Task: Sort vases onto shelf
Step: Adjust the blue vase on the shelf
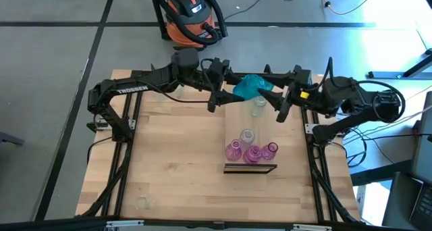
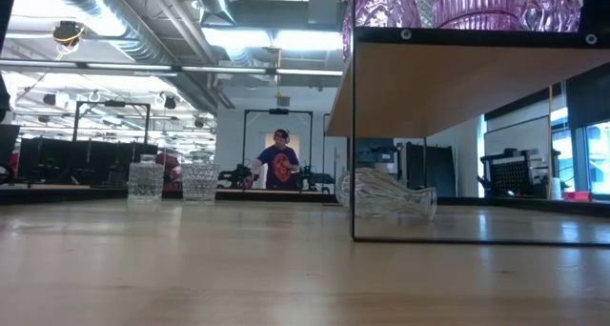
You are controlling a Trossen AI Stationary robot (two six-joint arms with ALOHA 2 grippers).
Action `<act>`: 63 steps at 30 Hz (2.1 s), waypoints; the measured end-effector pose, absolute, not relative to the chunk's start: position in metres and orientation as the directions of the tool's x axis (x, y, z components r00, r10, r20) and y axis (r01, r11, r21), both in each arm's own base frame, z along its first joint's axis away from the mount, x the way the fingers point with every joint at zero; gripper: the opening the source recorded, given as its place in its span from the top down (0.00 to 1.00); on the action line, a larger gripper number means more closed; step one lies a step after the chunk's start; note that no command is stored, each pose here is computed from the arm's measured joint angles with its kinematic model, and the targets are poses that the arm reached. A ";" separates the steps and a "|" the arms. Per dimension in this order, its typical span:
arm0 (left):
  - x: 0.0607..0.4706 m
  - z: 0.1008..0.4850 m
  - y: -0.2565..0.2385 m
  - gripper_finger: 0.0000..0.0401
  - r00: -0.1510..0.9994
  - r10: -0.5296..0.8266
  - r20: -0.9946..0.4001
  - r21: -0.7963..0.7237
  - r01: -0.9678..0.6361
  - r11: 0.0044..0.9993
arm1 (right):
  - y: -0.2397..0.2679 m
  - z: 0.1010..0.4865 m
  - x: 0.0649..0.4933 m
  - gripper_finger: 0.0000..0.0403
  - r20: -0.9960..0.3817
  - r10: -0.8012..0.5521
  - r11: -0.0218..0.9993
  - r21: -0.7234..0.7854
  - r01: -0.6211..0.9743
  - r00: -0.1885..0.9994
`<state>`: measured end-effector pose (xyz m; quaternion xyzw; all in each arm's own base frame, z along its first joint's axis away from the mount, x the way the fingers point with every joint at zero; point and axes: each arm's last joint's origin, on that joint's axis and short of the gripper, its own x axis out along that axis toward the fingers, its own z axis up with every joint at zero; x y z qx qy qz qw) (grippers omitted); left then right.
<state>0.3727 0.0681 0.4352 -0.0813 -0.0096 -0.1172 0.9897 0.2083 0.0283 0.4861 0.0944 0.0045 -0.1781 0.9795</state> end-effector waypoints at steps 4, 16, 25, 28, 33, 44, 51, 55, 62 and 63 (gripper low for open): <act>0.373 0.436 0.067 0.34 0.969 -0.244 0.041 -0.157 0.248 0.956 | 0.021 0.488 0.211 0.42 -0.020 -0.309 0.931 0.196 0.307 0.951; 0.373 0.435 0.066 0.34 0.967 -0.252 0.041 -0.156 0.256 0.954 | 0.014 0.483 0.228 0.55 -0.036 -0.231 0.953 0.194 0.234 0.972; 0.373 0.435 0.066 0.34 0.968 -0.247 0.039 -0.158 0.250 0.955 | 0.014 0.481 0.232 0.77 -0.050 -0.236 0.953 0.184 0.241 0.970; 0.373 0.435 0.066 0.32 0.968 -0.246 0.039 -0.157 0.249 0.956 | 0.014 0.480 0.232 0.77 -0.052 -0.242 0.952 0.183 0.247 0.969; 0.373 0.435 0.066 0.31 0.969 -0.244 0.040 -0.157 0.247 0.956 | 0.014 0.480 0.232 0.76 -0.054 -0.242 0.952 0.182 0.248 0.969; 0.373 0.430 0.067 0.29 0.976 -0.216 -0.007 -0.147 0.213 0.966 | 0.014 0.477 0.234 0.77 -0.073 -0.246 0.951 0.175 0.256 0.966; 0.373 0.427 0.068 0.29 0.982 -0.186 -0.039 -0.115 0.181 0.977 | 0.014 0.476 0.234 0.77 -0.082 -0.247 0.951 0.169 0.257 0.966; 0.373 0.426 0.068 0.28 0.984 -0.175 -0.047 -0.114 0.168 0.979 | 0.014 0.474 0.236 0.77 -0.091 -0.247 0.950 0.173 0.259 0.965; 0.374 0.422 0.067 0.28 0.984 -0.154 -0.087 -0.115 0.143 0.983 | 0.001 0.469 0.243 0.77 -0.121 -0.218 0.946 0.219 0.240 0.968; 0.374 0.422 0.067 0.28 0.984 -0.151 -0.093 -0.115 0.140 0.984 | 0.000 0.469 0.244 0.77 -0.122 -0.216 0.946 0.221 0.239 0.969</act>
